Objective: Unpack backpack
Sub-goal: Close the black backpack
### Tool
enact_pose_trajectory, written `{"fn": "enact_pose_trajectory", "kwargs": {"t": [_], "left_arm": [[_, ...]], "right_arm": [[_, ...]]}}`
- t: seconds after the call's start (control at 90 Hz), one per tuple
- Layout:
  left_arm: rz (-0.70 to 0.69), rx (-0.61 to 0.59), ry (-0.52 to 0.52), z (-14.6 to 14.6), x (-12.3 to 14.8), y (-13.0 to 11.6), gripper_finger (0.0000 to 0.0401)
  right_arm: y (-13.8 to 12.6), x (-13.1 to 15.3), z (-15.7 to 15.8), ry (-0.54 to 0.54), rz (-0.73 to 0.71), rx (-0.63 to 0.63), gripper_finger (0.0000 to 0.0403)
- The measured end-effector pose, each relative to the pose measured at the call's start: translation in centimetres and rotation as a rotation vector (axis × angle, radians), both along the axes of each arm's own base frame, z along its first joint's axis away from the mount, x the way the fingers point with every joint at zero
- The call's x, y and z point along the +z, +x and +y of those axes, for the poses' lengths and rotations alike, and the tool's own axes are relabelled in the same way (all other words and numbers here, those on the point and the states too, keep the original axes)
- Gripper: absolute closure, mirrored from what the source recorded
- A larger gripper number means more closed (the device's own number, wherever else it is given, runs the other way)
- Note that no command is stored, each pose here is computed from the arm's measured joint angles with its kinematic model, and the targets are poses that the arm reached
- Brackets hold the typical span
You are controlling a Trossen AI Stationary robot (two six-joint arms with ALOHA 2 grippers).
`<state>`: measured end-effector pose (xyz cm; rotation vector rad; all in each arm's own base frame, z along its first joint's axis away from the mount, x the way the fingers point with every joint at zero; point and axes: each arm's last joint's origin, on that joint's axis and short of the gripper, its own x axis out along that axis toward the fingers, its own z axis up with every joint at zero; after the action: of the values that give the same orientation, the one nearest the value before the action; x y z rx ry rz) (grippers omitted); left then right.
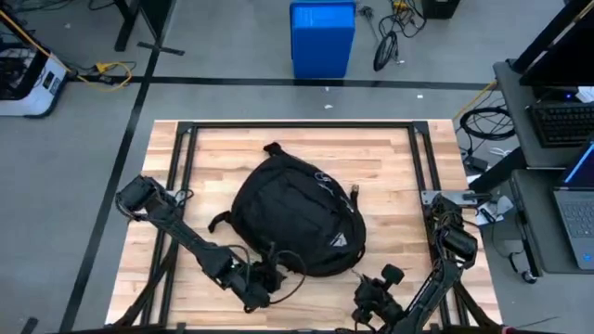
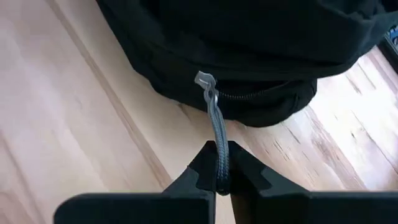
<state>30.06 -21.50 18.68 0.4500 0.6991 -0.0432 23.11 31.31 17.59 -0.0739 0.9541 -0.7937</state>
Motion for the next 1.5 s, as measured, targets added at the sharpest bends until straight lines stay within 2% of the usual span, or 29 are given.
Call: {"fn": "enact_pose_trajectory", "kwargs": {"t": [0.167,0.344,0.444,0.656,0.789,1.0,1.067,1.144,1.211,1.267,1.389,1.5], "left_arm": [[-0.104,-0.066,-0.007,-1.3,3.1,1.3,0.0147],[-0.385,-0.083,-0.169,-1.9,6.0,3.4,0.0143],[-0.415,-0.153,-0.139,-1.9,5.5,4.3,0.0143],[-0.406,-0.251,-0.181,-2.2,2.5,6.5,0.0143],[-0.346,-0.208,-0.125,-2.2,-0.7,8.1,0.0143],[-0.335,-0.075,0.151,-1.8,-3.2,9.8,0.0143],[-0.328,-0.051,0.197,-1.5,-3.6,10.0,0.0147],[-0.308,-0.039,0.211,-1.1,-3.8,10.1,0.0168],[-0.278,-0.033,0.222,-0.7,-4.1,10.2,0.0203],[-0.241,-0.027,0.228,-0.4,-4.4,10.1,0.0246],[-0.178,-0.03,0.247,-0.4,-5.0,9.7,0.037],[-0.149,-0.061,0.269,-1.0,-5.1,9.1,0.0386]], "right_arm": [[-0.1,0.5,0.2,0.009,-0.019,0.011,0.0403],[0.2,1.2,0.5,0.003,-0.075,0.044,0.0403],[0.3,1.7,0.7,0.001,-0.087,0.066,0.0403],[0.5,2.2,0.9,0.004,-0.08,0.092,0.0403],[0.7,2.2,0.8,-0.001,-0.078,0.092,0.0403],[0.7,2.2,0.8,-0.001,-0.078,0.092,0.0403],[0.7,2.2,0.8,-0.001,-0.079,0.092,0.0403],[0.8,2.2,0.8,0.003,-0.082,0.091,0.0403],[0.8,2.2,0.8,0.003,-0.082,0.092,0.0403],[0.7,2.1,0.9,0.004,-0.08,0.094,0.0403],[0.8,2.5,1.1,0.025,-0.084,0.096,0.0403],[0.8,3.3,1.8,0.063,-0.106,0.117,0.0403]]}}
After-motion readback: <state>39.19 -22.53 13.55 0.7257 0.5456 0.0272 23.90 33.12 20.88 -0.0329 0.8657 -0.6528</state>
